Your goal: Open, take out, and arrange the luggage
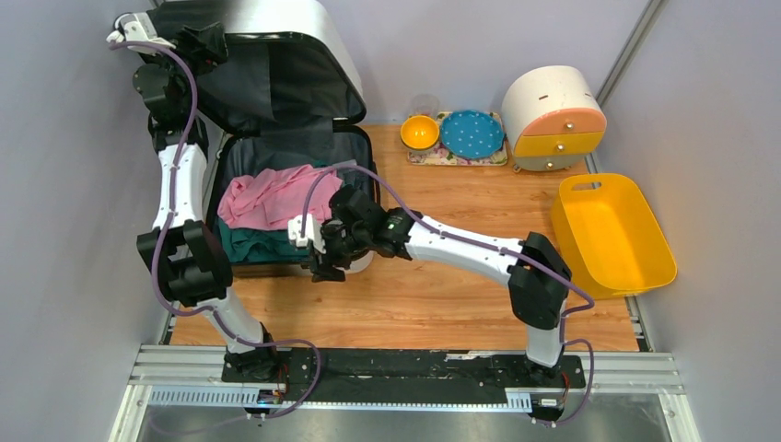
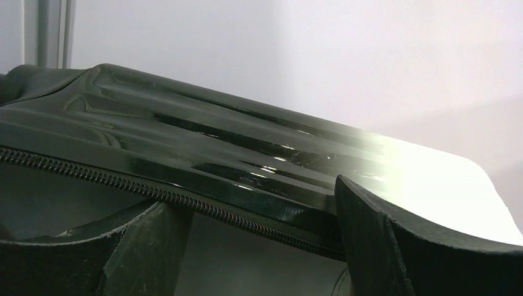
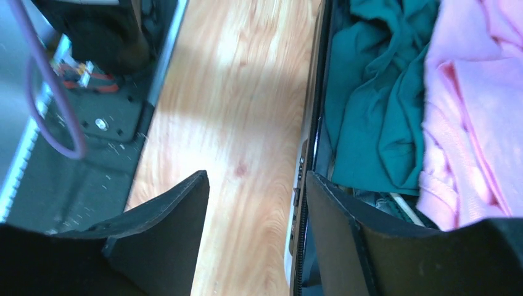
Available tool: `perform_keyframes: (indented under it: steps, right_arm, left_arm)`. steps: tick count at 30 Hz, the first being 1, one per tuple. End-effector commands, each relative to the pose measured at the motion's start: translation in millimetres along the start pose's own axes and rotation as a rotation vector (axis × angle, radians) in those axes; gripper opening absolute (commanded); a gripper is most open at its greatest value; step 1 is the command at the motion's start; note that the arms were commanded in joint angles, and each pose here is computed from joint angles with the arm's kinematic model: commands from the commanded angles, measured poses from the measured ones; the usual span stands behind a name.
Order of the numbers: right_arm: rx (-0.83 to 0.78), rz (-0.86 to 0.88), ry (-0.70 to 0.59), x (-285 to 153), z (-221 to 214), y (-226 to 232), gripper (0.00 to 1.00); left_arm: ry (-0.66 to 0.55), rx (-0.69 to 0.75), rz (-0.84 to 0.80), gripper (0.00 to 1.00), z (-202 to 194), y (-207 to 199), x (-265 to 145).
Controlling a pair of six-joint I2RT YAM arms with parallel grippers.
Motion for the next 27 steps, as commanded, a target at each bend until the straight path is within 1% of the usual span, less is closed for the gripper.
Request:
perform_keyframes:
  steps: [1, 3, 5, 6, 7, 10, 16, 18, 20, 21, 22, 24, 25, 27]
  right_arm:
    - [0.168, -0.077, -0.133, -36, 46, -25, 0.64]
    - [0.202, -0.114, -0.154, -49, 50, -40, 0.64]
    - [0.228, -0.135, -0.163, -59, 52, -47, 0.65]
    - [0.234, -0.147, -0.161, -63, 49, -52, 0.64]
    - [0.232, -0.156, -0.16, -67, 49, -53, 0.64]
    - [0.238, -0.181, -0.146, -76, 42, -57, 0.64]
    - [0.259, -0.214, -0.113, -89, 26, -56, 0.64]
    - [0.263, -0.225, -0.106, -93, 22, -58, 0.64]
    - [0.263, -0.23, -0.098, -94, 18, -59, 0.65]
    - [0.265, -0.233, -0.094, -95, 16, -60, 0.65]
    - [0.267, -0.237, -0.093, -95, 15, -62, 0.65]
    - [0.271, -0.24, -0.09, -95, 13, -64, 0.65]
    - [0.272, -0.245, -0.092, -96, 13, -66, 0.65]
    - [0.279, -0.243, -0.087, -96, 11, -67, 0.65]
  left_arm:
    - [0.013, 0.25, -0.021, 0.9, 15, 9, 8]
    - [0.03, 0.27, -0.037, 0.9, 16, 8, 14]
    - [0.001, 0.295, -0.033, 0.9, 19, 12, 22]
    - [-0.042, 0.315, -0.027, 0.9, 25, 14, 25]
    - [-0.054, 0.321, -0.014, 0.9, 20, 22, 30]
    - [-0.12, 0.326, 0.006, 0.9, 29, 28, 44]
    - [-0.196, 0.348, -0.033, 0.9, 44, 20, 50]
    - [-0.181, 0.337, -0.042, 0.9, 41, 18, 50]
    - [-0.129, 0.32, -0.06, 0.9, 27, 19, 44]
    - [-0.125, 0.304, -0.062, 0.9, 23, 20, 40]
    - [-0.088, 0.285, -0.041, 0.9, 8, 26, 28]
    - [-0.064, 0.274, -0.035, 0.9, -3, 29, 18]
    - [-0.035, 0.266, -0.023, 0.9, -15, 33, 9]
    - [-0.027, 0.265, -0.017, 0.9, -20, 34, -1]
Point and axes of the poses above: each gripper's point midway between its finger pads, its own x axis out along the fingers, its own y axis along the line the jaws close on, z = x × y, the point moved 4 cm from there along -x, back along the fingers, and after that the axes turned 4 degrees about -x, right-handed, at the moved point
